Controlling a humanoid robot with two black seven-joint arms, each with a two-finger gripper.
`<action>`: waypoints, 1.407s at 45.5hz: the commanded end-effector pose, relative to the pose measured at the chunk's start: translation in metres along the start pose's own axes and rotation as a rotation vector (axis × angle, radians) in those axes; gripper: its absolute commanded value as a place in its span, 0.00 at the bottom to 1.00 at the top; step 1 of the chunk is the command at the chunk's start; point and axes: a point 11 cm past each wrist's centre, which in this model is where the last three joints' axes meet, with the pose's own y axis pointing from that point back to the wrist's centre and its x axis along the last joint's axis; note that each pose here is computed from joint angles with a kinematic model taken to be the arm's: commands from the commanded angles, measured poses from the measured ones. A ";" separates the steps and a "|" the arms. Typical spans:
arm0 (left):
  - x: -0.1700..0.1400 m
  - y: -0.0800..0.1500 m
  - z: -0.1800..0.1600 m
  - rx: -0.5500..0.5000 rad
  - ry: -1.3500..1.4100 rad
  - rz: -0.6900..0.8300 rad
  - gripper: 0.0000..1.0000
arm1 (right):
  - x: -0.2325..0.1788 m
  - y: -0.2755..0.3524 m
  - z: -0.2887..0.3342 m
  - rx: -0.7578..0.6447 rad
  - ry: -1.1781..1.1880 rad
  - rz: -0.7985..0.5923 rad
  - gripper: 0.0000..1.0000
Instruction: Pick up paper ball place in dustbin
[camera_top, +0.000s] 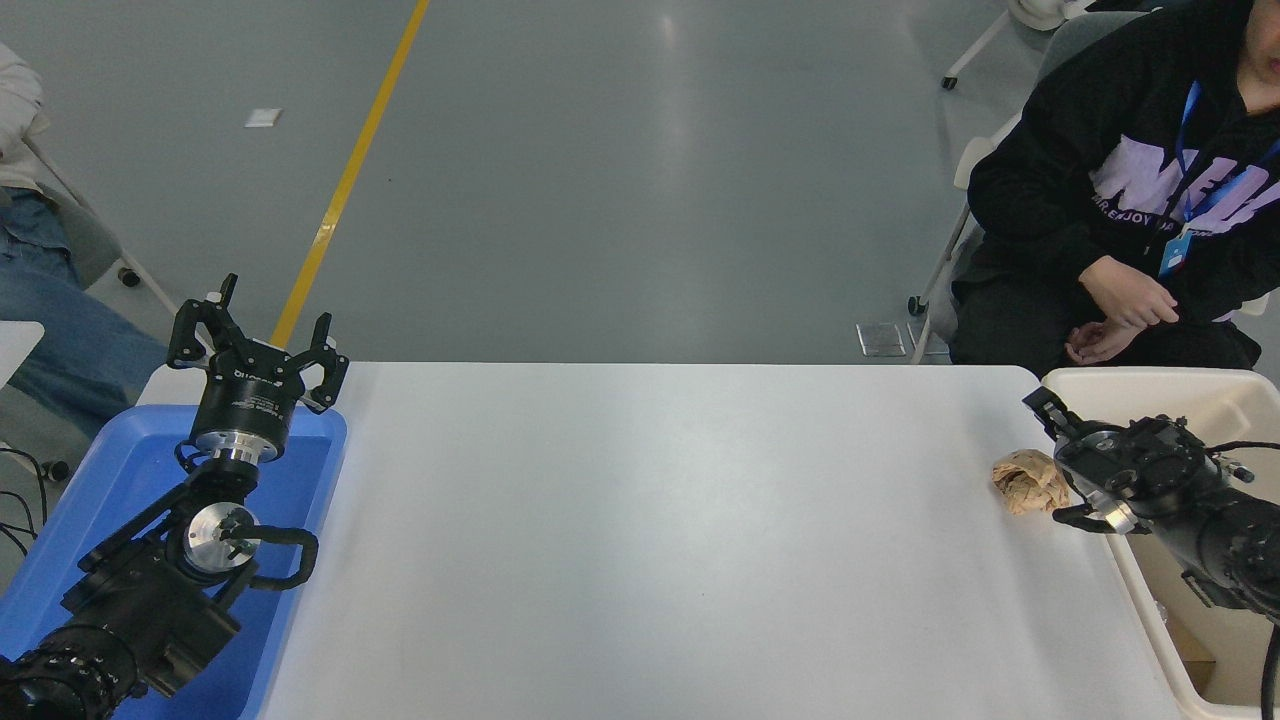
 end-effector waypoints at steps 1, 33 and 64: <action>0.000 0.000 0.000 0.000 0.000 -0.001 0.99 | -0.021 0.003 -0.003 0.016 0.083 -0.044 1.00; 0.000 0.000 0.000 0.000 0.000 -0.001 0.99 | -0.020 0.001 0.006 -0.005 0.092 -0.053 0.02; 0.000 0.000 0.000 0.003 -0.001 -0.001 0.99 | 0.044 0.044 0.007 -0.005 0.105 -0.133 0.00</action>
